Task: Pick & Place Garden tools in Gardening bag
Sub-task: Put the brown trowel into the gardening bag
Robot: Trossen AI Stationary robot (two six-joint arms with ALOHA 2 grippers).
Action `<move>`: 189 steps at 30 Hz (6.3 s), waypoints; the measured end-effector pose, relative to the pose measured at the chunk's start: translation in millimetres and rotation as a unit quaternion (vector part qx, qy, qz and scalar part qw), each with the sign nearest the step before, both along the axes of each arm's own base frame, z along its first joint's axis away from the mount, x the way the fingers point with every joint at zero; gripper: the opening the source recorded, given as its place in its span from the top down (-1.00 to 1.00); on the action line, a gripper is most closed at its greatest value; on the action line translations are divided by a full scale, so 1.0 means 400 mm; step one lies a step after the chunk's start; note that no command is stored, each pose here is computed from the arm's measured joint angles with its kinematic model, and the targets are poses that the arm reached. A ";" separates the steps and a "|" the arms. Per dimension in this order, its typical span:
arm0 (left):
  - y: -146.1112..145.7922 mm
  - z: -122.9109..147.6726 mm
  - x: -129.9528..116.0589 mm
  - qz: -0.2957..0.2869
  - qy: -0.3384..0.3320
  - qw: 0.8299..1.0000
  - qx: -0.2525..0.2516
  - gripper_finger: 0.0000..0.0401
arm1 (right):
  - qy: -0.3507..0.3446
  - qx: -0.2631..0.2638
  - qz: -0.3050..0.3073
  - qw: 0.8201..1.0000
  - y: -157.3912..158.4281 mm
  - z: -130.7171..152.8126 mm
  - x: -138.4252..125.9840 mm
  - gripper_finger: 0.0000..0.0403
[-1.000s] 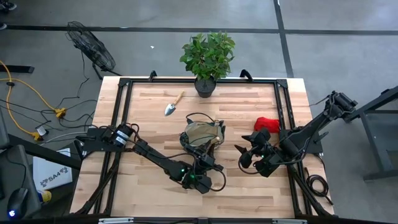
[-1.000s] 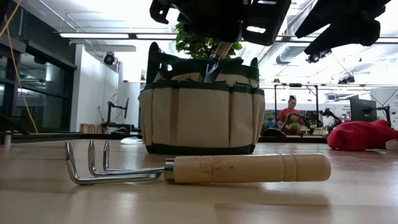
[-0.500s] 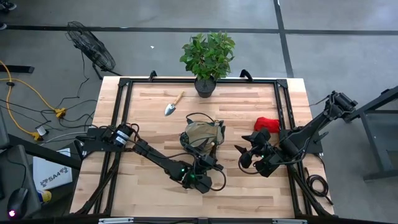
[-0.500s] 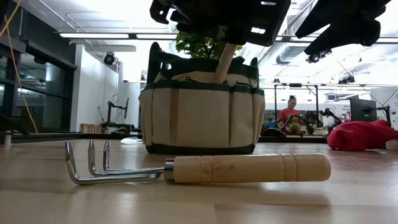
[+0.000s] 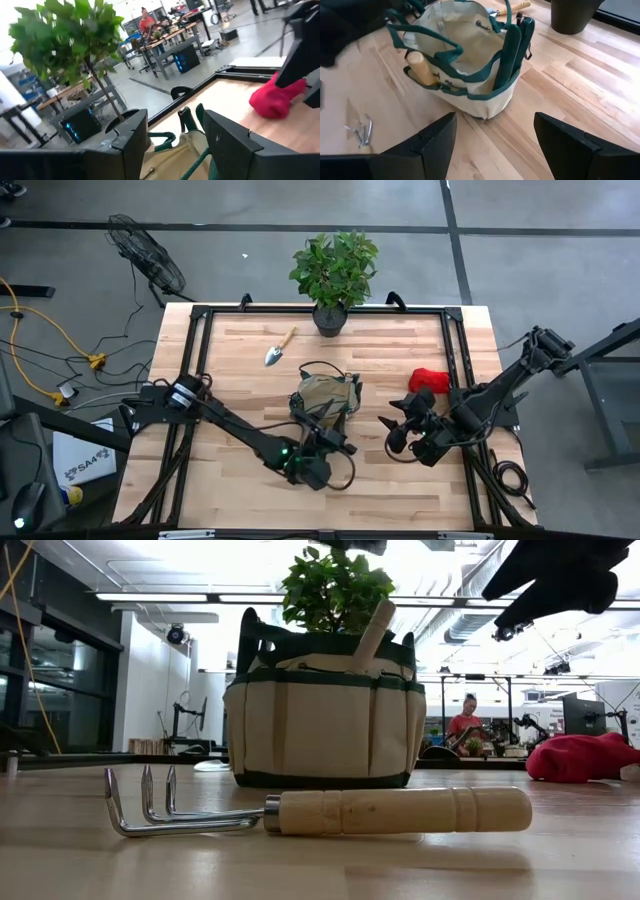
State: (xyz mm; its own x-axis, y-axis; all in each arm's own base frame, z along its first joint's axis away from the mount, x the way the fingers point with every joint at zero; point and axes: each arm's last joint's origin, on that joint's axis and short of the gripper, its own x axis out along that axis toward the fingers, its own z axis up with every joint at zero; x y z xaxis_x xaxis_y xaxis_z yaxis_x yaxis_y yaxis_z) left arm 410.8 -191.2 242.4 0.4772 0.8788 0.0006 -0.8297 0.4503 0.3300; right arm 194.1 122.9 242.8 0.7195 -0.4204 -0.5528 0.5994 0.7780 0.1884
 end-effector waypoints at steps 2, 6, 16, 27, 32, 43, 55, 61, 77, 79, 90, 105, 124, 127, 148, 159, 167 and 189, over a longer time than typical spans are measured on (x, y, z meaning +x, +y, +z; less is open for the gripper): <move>-0.016 0.020 -0.015 -0.009 0.012 1.000 0.007 0.07 | 0.001 -0.001 0.005 1.000 0.005 0.000 -0.004 -0.28; -0.055 0.042 -0.044 -0.031 0.040 0.998 0.023 0.07 | 0.003 -0.003 0.015 1.000 0.014 -0.001 -0.011 -0.28; -0.147 0.048 -0.090 -0.150 0.072 0.985 0.034 0.07 | 0.003 -0.002 0.026 1.000 0.024 -0.001 -0.018 -0.28; -0.116 0.047 -0.087 -0.301 0.075 0.947 -0.079 0.07 | 0.005 -0.003 0.027 1.000 0.024 -0.001 -0.018 -0.28; -0.090 0.032 -0.096 -0.263 0.101 0.956 -0.084 0.07 | 0.007 -0.004 0.027 1.000 0.023 -0.002 -0.019 -0.28; -0.014 0.081 -0.215 -0.152 0.092 0.976 -0.128 0.07 | 0.007 -0.002 0.026 1.000 0.023 -0.002 -0.019 -0.28; 0.131 0.116 -0.343 0.006 0.094 0.983 -0.158 0.07 | 0.002 0.003 0.025 1.000 0.024 -0.001 -0.018 -0.28; 0.186 0.113 -0.330 0.049 0.109 0.979 -0.165 0.07 | 0.000 0.011 0.027 1.000 0.026 0.000 -0.016 -0.28; 0.415 0.105 -0.432 0.175 0.104 0.960 -0.192 0.07 | 0.010 0.026 0.036 0.999 0.029 -0.002 -0.016 -0.28; 0.444 0.099 -0.461 0.187 0.093 0.954 -0.217 0.07 | 0.008 0.025 0.036 0.999 0.029 -0.001 -0.016 -0.28; 0.585 -0.048 -0.507 0.094 0.075 0.909 -0.400 0.07 | -0.001 0.030 0.034 0.999 0.031 0.001 -0.013 -0.28; 0.789 -0.052 -0.529 -0.044 0.004 0.866 -0.499 0.07 | -0.001 0.029 0.034 0.999 0.031 0.001 -0.013 -0.28; 0.916 -0.142 -0.463 -0.011 0.042 0.871 -0.489 0.07 | -0.009 0.042 0.027 0.999 0.032 0.002 -0.011 -0.28; 0.931 -0.151 -0.446 -0.001 0.054 0.873 -0.485 0.07 | -0.010 0.042 0.027 0.999 0.032 0.002 -0.011 -0.28; 0.976 -0.229 -0.391 0.010 0.113 0.867 -0.485 0.07 | -0.017 0.048 0.027 0.998 0.034 0.004 -0.009 -0.28; 0.973 -0.230 -0.380 -0.013 0.113 0.870 -0.480 0.07 | -0.016 0.046 0.028 0.998 0.034 0.004 -0.009 -0.28; 0.984 -0.192 -0.360 -0.055 0.140 0.868 -0.473 0.07 | -0.015 0.046 0.028 0.998 0.034 0.004 -0.009 -0.28; 0.946 -0.193 -0.307 -0.070 0.239 0.876 -0.412 0.07 | -0.020 0.052 0.028 0.998 0.035 0.005 -0.007 -0.28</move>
State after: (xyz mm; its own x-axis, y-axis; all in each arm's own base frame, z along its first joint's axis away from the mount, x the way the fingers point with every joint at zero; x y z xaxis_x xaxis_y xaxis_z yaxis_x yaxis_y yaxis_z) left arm 287.9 187.4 165.0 0.3522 0.4199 -0.8365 -0.6027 0.7855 0.1405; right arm 191.2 137.0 244.9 0.7624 -0.3212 -0.5618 0.5464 0.7846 0.2929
